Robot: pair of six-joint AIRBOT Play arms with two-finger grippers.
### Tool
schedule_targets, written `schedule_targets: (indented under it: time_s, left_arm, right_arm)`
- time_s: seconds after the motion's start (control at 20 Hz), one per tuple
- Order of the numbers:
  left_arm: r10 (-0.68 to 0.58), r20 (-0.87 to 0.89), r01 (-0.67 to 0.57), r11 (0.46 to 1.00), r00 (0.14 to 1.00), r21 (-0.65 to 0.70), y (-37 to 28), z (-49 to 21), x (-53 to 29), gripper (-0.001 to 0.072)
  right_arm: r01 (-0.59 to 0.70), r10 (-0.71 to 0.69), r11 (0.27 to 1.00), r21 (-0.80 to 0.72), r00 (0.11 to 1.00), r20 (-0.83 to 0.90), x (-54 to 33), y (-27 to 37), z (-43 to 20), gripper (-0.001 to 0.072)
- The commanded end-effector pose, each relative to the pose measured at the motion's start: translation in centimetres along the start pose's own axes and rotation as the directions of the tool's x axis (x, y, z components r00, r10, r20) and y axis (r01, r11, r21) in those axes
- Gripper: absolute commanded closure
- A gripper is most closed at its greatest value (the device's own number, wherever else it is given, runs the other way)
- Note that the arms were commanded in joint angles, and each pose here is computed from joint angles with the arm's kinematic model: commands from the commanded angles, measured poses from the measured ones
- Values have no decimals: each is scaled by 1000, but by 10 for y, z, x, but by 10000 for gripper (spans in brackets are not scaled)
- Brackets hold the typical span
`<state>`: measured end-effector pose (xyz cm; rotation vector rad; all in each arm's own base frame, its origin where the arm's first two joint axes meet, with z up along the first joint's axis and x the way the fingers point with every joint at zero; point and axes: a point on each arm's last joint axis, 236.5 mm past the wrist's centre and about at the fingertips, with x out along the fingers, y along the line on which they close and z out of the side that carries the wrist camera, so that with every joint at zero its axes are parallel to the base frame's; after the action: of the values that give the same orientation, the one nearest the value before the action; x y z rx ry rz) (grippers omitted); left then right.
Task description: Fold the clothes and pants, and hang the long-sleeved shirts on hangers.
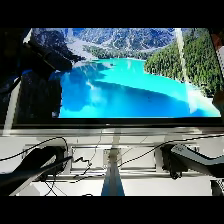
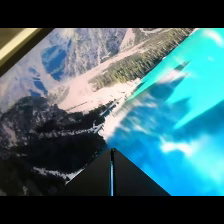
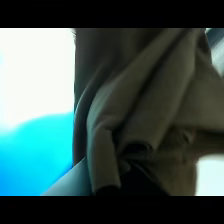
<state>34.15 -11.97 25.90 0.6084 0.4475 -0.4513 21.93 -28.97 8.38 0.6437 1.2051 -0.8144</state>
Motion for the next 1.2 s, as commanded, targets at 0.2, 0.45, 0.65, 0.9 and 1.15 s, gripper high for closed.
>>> schedule_targets:
  time_s: [0.2,0.45,0.65,0.9,1.15]
  left_arm:
    - [11,-1,-11,1000,1000,3,2,-1,-3,691]
    - [10,-1,-10,1000,1000,3,2,-1,-3,691]
    - [10,-1,-10,1000,1000,3,2,-1,-3,691]
    - [11,0,-11,1000,1000,3,2,-1,-3,691]
    - [11,-1,-11,1000,1000,3,2,-1,-3,691]
  right_arm:
    - [77,-50,982,171,986,-159,-4,-61,-41,677]
    - [8,4,987,162,997,-77,-1,-48,-21,50]
    - [-309,313,948,-70,947,64,-11,54,14,618]
    - [-332,442,752,-570,895,61,-24,210,-7,697]
    - [-70,434,585,-808,869,239,-46,307,-30,698]
